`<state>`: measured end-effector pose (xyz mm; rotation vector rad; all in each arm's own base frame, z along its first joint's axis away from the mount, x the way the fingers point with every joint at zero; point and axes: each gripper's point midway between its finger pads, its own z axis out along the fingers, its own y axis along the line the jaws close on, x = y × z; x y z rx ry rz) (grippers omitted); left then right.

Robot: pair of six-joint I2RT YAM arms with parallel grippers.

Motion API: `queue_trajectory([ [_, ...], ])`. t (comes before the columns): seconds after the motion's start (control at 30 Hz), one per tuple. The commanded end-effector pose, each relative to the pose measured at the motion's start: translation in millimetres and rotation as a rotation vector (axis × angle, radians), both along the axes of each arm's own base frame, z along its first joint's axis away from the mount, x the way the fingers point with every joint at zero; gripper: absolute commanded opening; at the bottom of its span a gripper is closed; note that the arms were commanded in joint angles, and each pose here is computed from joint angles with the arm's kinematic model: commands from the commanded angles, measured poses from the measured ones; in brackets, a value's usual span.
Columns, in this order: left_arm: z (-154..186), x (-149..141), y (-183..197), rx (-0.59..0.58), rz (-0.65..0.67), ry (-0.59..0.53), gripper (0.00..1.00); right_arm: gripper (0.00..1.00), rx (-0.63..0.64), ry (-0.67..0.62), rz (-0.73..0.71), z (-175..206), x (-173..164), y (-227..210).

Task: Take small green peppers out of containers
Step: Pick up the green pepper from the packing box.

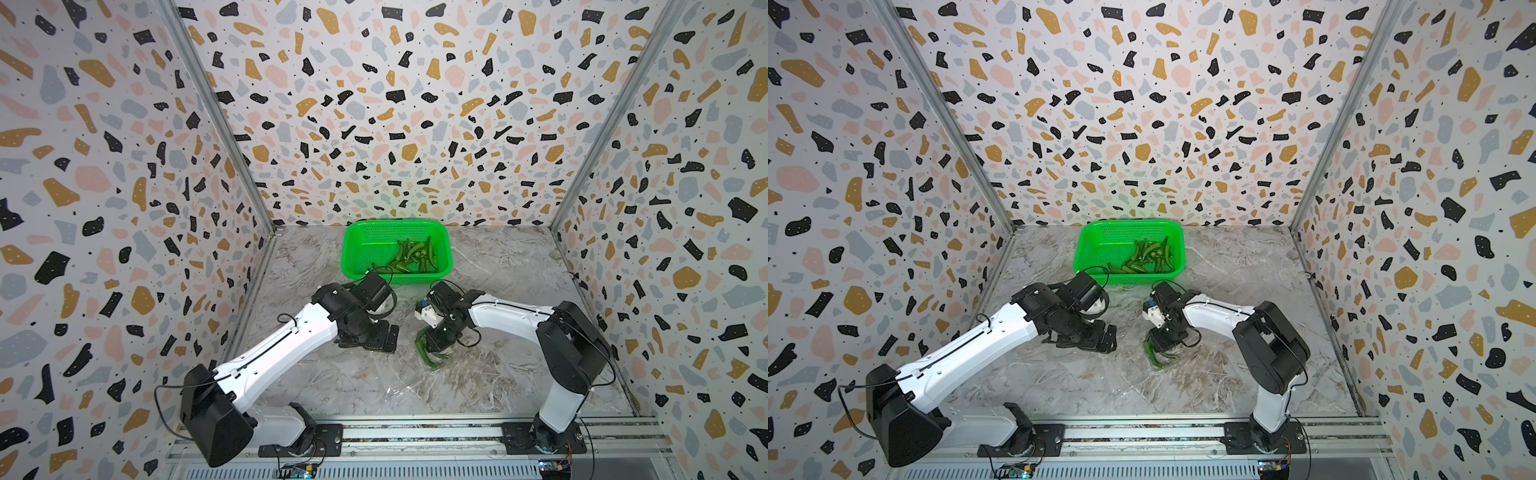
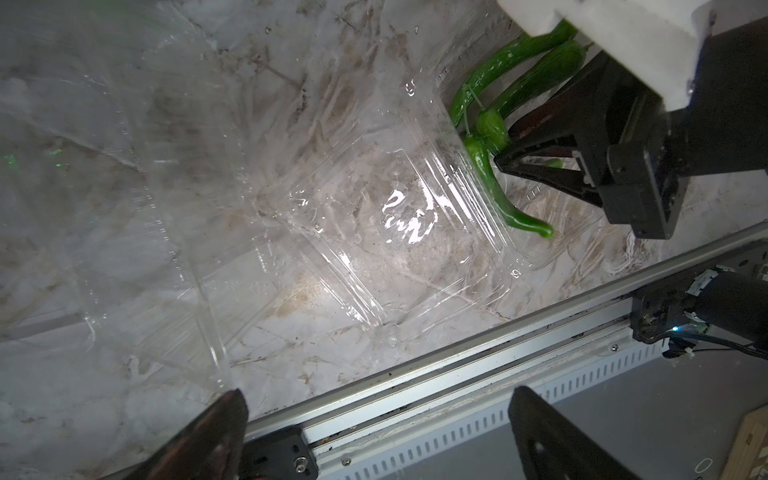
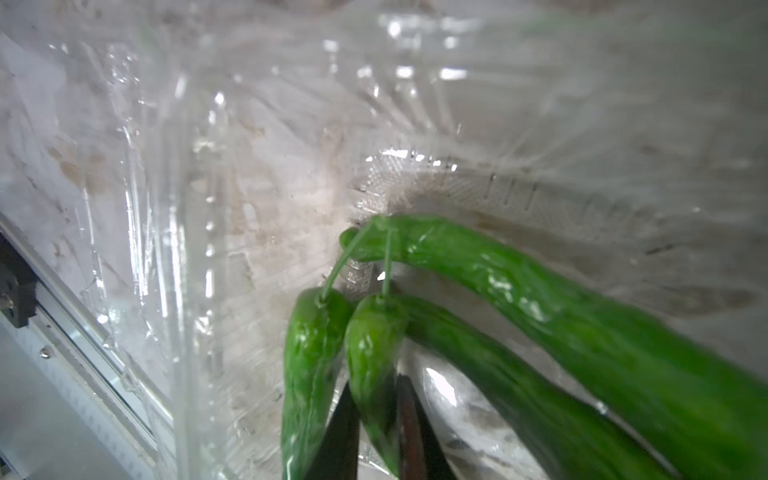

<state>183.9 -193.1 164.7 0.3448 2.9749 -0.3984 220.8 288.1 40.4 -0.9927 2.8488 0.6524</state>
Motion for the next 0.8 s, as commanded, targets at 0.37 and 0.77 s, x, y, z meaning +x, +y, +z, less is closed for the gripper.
queue_trajectory([
  [0.37,8,2,1,0.002,-0.007,-0.014,0.99,0.12,0.067,-0.065,-0.030,47,-8,-8],
  [0.77,9,0,2,0.000,-0.017,-0.013,0.99,0.11,0.100,-0.108,-0.073,78,-13,-17],
])
